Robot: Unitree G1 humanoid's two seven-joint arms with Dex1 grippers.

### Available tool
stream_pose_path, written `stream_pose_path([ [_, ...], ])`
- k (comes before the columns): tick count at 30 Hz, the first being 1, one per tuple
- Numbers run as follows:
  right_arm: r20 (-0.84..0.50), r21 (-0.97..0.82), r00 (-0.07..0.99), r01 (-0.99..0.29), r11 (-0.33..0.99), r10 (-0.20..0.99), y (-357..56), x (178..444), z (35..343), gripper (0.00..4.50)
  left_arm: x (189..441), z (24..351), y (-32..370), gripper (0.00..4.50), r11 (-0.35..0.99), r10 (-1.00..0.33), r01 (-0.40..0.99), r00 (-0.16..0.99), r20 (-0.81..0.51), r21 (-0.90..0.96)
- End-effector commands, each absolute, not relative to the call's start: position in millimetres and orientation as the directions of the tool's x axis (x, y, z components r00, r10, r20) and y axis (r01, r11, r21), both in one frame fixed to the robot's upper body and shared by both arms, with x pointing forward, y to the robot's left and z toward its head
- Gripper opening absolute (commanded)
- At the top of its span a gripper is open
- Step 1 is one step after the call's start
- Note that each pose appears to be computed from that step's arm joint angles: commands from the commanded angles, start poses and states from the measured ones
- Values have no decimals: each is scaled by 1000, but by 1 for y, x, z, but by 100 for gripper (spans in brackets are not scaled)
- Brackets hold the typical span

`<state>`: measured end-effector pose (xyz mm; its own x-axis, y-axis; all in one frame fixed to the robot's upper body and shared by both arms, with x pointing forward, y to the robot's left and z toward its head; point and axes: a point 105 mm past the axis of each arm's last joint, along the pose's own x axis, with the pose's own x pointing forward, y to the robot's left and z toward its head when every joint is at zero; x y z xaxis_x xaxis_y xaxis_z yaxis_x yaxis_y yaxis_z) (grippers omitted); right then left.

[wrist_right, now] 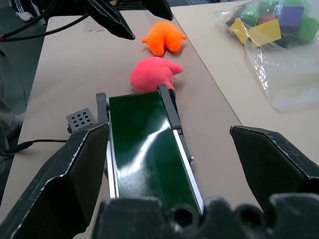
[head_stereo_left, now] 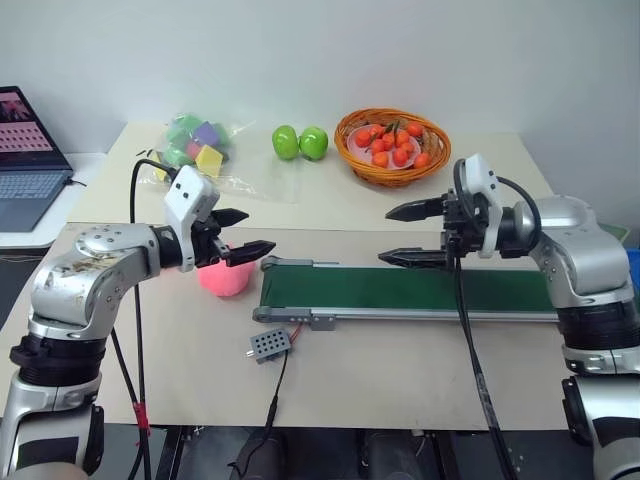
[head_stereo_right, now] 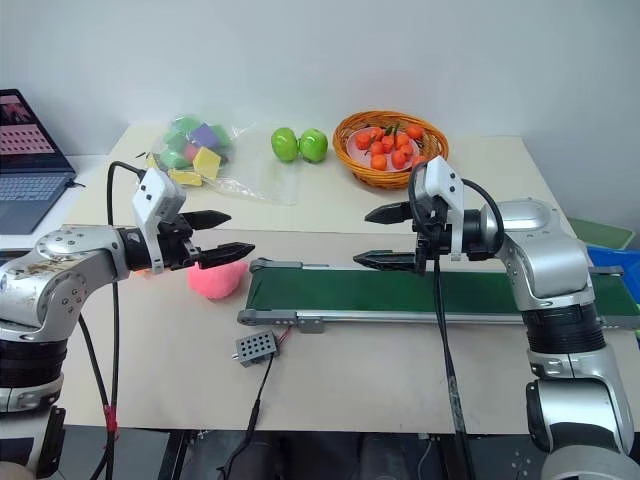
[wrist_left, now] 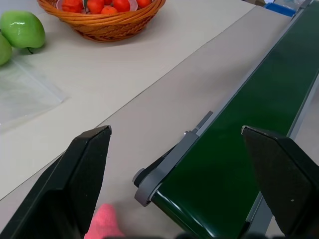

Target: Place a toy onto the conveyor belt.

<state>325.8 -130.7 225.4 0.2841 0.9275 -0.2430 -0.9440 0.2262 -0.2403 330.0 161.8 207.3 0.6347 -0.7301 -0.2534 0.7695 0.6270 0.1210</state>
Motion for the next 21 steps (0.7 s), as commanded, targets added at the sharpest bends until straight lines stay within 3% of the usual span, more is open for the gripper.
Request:
stream_pose_path([
  [1, -212, -287, 298, -929, 232, 931, -133, 321, 240, 450, 327, 223, 162, 449, 615, -748, 776, 631, -206, 142],
  [21, -216, -286, 299, -930, 233, 930, -134, 326, 239, 450, 320, 230, 182, 449, 660, -719, 734, 679, -149, 160],
])
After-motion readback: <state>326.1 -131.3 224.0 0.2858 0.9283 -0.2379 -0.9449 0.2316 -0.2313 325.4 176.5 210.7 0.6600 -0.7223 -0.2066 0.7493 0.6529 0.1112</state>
